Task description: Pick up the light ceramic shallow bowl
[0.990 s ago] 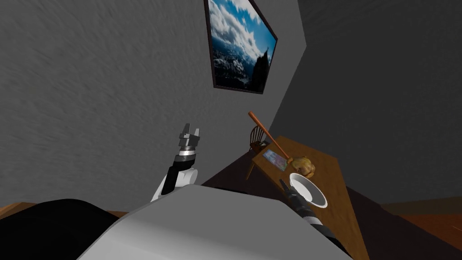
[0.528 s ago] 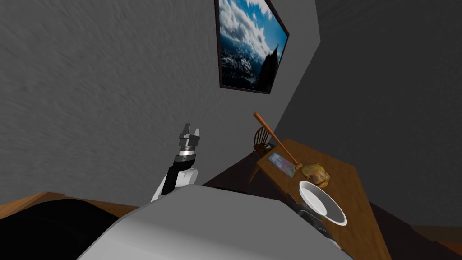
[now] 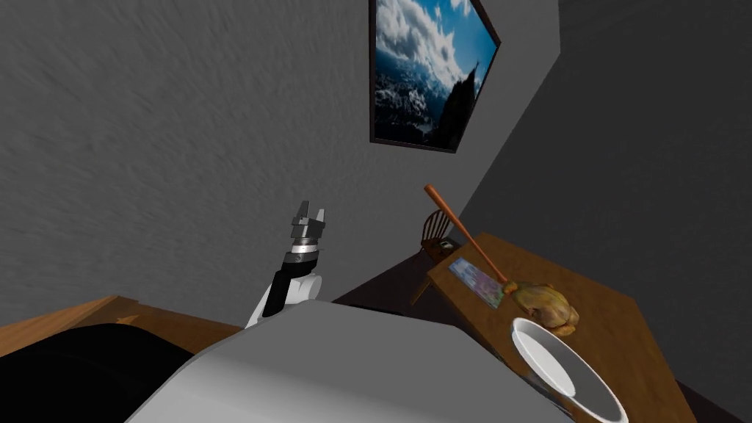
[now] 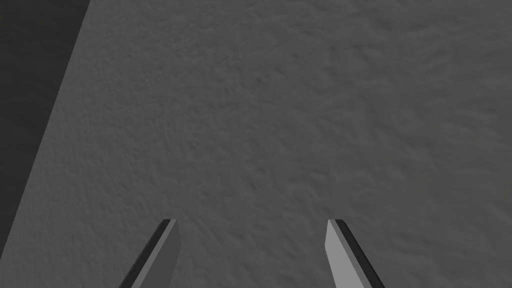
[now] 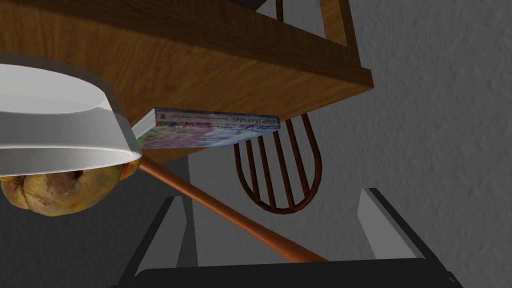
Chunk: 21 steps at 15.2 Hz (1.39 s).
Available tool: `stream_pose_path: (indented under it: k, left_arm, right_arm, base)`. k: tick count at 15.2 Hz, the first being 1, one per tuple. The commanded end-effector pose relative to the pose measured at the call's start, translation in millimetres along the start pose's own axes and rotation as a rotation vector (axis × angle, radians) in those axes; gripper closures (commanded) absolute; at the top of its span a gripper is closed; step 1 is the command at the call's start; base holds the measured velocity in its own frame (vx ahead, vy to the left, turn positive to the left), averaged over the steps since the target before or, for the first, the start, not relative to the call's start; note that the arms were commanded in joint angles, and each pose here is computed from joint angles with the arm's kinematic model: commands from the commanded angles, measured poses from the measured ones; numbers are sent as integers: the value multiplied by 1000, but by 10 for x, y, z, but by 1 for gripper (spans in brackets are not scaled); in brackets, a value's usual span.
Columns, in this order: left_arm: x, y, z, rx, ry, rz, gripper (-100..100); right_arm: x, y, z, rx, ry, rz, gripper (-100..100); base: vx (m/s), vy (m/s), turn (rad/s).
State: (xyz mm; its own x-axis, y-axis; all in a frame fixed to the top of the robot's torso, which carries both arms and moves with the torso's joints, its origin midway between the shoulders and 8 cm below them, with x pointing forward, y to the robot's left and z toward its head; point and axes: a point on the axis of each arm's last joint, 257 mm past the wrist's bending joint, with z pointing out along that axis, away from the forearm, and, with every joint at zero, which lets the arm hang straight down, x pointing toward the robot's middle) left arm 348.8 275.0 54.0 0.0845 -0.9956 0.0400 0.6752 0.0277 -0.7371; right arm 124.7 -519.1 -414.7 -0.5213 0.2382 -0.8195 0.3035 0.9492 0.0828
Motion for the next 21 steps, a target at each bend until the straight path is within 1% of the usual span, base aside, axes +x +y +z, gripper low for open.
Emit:
stream_pose_path:
  k: [1,3,4,5,6,8,9,10,11,12,13,14,15,16,17,18,19,20,21]
  left_arm:
    - [0,0,0,0,0,0,0]
    - [0,0,0,0,0,0,0]
    - [0,0,0,0,0,0,0]
    - [0,0,0,0,0,0,0]
    - [0,0,0,0,0,0,0]
    - [0,0,0,0,0,0,0]
    - [0,0,0,0,0,0,0]
    - [0,0,0,0,0,0,0]
    - [0,0,0,0,0,0,0]
    - [0,0,0,0,0,0,0]
    - [0,0,0,0,0,0,0]
    - [0,0,0,0,0,0,0]
    - [0,0,0,0,0,0,0]
    - [0,0,0,0,0,0,0]
    - [0,0,0,0,0,0,0]
    - [0,0,0,0,0,0,0]
    - [0,0,0,0,0,0,0]
    - [0,0,0,0,0,0,0]
    - [0,0,0,0,0,0,0]
  right_arm:
    - [189,-266,-145,42,57,-68,-100]
    - [296,-345,-188,59,78,-61,-100]
    - [417,-551,-306,89,125,-117,-100]
    - [484,-600,-339,100,138,-112,-100]
    - [579,-783,-455,125,181,-168,-100]
    - [661,-844,-504,139,199,-162,-100]
    - [757,-1019,-629,162,244,-214,-100]
    - [828,-1072,-679,173,259,-208,-100]
    - [828,-1072,-679,173,259,-208,-100]
    - [909,-1224,-799,191,301,-258,-100]
    - [986,-1281,-861,205,319,-252,-100]
    - [986,-1281,-861,205,319,-252,-100]
    - [1063,-1416,-980,219,361,-299,-100]
    - [1136,-1469,-1047,231,379,-292,-100]
    - [1228,-1598,-1179,245,424,-334,-100]
    - [1279,-1634,-1232,254,437,-329,-100]
    - [1279,-1634,-1232,254,437,-329,-100]
    - [1343,-1724,-1330,258,473,-370,-100]
    - [1412,-1773,-1408,271,492,-363,-100]
  base:
    - [63,31,100]
    - [55,22,94]
    - [57,13,165]
    - [64,13,152]
    - [79,19,196]
    - [70,11,98]
    - [67,10,118]
    - [70,7,136]
    - [50,-5,46]
    - [61,-13,120]
    - [66,-14,136]
    - [48,-9,53]
    - [58,-9,123]
    - [67,-17,142]
    - [86,-21,194]
    - [91,-20,141]
    - [67,-16,39]
    - [70,-8,126]
    - [72,-19,129]
